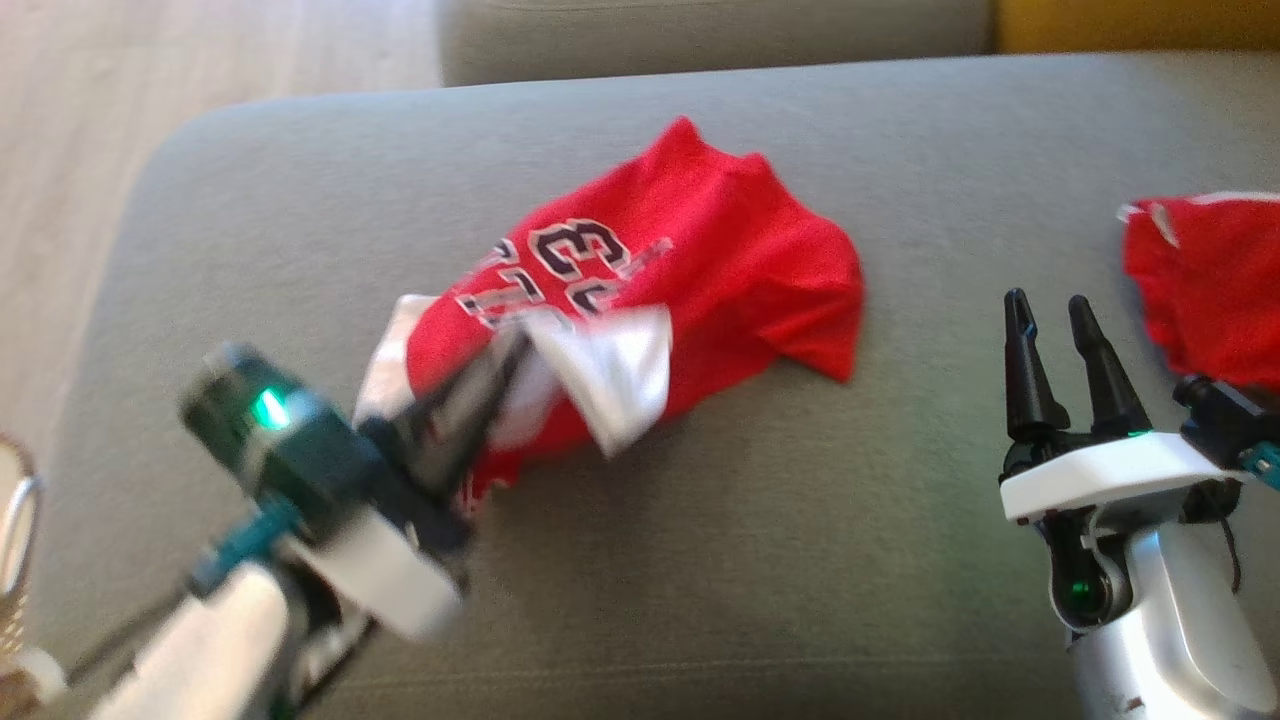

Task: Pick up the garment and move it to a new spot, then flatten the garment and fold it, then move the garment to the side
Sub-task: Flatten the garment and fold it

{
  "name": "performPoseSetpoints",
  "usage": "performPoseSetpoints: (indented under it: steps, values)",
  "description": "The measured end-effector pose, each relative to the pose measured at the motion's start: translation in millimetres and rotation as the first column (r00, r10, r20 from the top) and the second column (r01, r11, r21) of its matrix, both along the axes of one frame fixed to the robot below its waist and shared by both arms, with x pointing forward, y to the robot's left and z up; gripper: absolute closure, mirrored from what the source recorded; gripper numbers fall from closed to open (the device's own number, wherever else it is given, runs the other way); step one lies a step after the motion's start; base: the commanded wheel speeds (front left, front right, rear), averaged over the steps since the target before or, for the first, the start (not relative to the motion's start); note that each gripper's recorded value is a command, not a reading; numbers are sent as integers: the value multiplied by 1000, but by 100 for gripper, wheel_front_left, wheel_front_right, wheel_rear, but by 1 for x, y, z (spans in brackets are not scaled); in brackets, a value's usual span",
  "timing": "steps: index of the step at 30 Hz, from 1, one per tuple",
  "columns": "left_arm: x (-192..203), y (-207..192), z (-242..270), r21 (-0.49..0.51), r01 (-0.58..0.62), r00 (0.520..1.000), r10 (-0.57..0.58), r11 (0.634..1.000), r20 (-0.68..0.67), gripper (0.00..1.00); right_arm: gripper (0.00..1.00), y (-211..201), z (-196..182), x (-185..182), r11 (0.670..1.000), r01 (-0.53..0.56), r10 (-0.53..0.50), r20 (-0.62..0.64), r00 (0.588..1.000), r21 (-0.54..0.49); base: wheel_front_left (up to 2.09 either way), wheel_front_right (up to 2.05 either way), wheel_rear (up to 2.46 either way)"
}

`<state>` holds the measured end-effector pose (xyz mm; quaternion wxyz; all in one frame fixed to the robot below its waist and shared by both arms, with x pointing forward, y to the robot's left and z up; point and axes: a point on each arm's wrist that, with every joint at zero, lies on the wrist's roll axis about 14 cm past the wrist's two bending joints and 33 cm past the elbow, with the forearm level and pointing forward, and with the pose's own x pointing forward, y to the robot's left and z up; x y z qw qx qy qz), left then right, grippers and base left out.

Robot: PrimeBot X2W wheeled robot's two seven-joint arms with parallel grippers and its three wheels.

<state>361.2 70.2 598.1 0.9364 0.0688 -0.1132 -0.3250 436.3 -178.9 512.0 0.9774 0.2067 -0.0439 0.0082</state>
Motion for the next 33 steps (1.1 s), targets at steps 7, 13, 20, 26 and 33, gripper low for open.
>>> performPoseSetpoints:
  steps: [7,13,20,26,33]
  values:
    - [-52,-11,-65,96,82,980,-63,992,-191,100,0,26,-6,10,998,-64,64,-20,998,7,0,0,0]
    - [-68,-9,-118,243,118,965,-53,963,-259,89,0,39,-15,12,995,-96,96,-48,994,0,0,0,0]
    - [-62,4,-151,290,42,952,50,956,-303,0,0,41,-23,13,995,-103,101,-73,992,-16,0,0,0]
    - [-43,23,-135,194,-120,952,168,974,-256,0,0,42,-23,15,994,-106,104,-79,991,-24,0,0,0]
    - [-28,77,-102,61,-388,900,393,919,-188,0,0,48,-40,20,993,-122,121,-157,980,6,0,0,0]
